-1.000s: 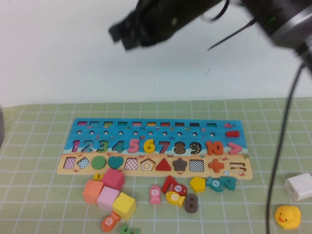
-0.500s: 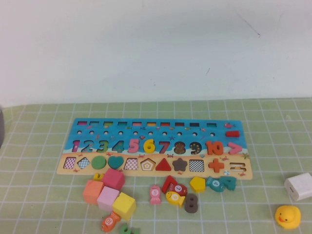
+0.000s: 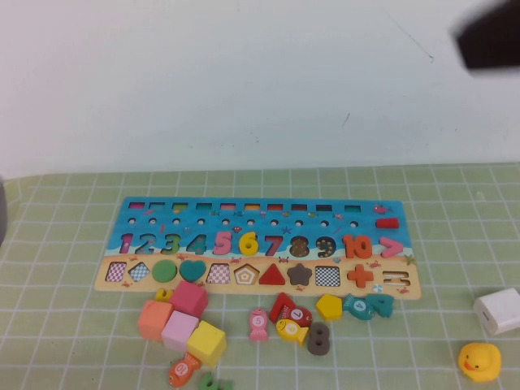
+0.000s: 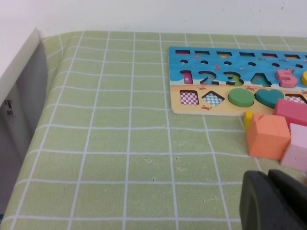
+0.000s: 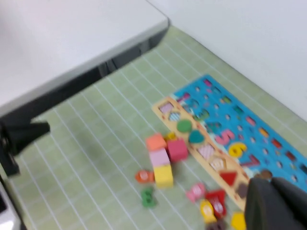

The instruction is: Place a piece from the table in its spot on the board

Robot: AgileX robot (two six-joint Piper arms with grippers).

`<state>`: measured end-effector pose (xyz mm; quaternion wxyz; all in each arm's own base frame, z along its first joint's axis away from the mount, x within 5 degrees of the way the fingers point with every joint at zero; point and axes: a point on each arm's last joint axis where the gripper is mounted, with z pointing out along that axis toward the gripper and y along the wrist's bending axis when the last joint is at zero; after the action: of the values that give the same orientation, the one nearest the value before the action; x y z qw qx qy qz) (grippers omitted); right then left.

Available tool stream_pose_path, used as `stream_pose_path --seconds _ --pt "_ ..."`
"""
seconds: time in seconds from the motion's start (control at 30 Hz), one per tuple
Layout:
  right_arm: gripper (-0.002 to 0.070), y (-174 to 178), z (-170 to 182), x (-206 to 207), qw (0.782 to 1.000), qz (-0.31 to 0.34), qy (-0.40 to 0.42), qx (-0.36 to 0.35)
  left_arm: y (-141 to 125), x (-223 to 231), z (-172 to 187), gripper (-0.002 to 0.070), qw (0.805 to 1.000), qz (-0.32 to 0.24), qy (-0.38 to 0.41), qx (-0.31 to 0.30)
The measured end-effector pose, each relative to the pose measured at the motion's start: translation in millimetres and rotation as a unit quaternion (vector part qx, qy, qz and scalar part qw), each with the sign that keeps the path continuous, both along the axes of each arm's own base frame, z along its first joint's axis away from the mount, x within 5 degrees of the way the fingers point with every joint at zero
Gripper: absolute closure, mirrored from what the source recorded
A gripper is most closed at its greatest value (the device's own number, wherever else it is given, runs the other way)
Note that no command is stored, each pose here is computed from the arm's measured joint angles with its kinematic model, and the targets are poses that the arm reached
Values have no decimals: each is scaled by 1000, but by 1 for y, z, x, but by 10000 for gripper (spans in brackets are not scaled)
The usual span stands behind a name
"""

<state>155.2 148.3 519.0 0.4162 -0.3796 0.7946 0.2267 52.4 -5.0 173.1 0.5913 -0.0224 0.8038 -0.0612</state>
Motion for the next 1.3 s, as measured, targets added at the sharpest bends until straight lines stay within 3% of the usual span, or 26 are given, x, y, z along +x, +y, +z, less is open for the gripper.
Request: stream_pose_path --seconds 0.37,0.53,0.63,0.97,1.13,1.3 --pt "678 -63 -94 -64 998 -42 -11 -41 0 0 0 676 1000 0 0 1" --pt "678 -84 -140 -85 992 -53 45 -106 0 0 0 676 1000 0 0 1" --pt "678 -92 -166 -90 989 -57 35 -129 0 0 0 676 1000 0 0 1" --pt "678 -112 -234 -95 978 -95 -173 -64 0 0 0 676 1000 0 0 1" --pt "678 -121 -265 -101 974 -137 -177 -32 0 0 0 676 1000 0 0 1" --pt "678 -134 -299 -103 957 -240 -158 -35 0 0 0 676 1000 0 0 1"
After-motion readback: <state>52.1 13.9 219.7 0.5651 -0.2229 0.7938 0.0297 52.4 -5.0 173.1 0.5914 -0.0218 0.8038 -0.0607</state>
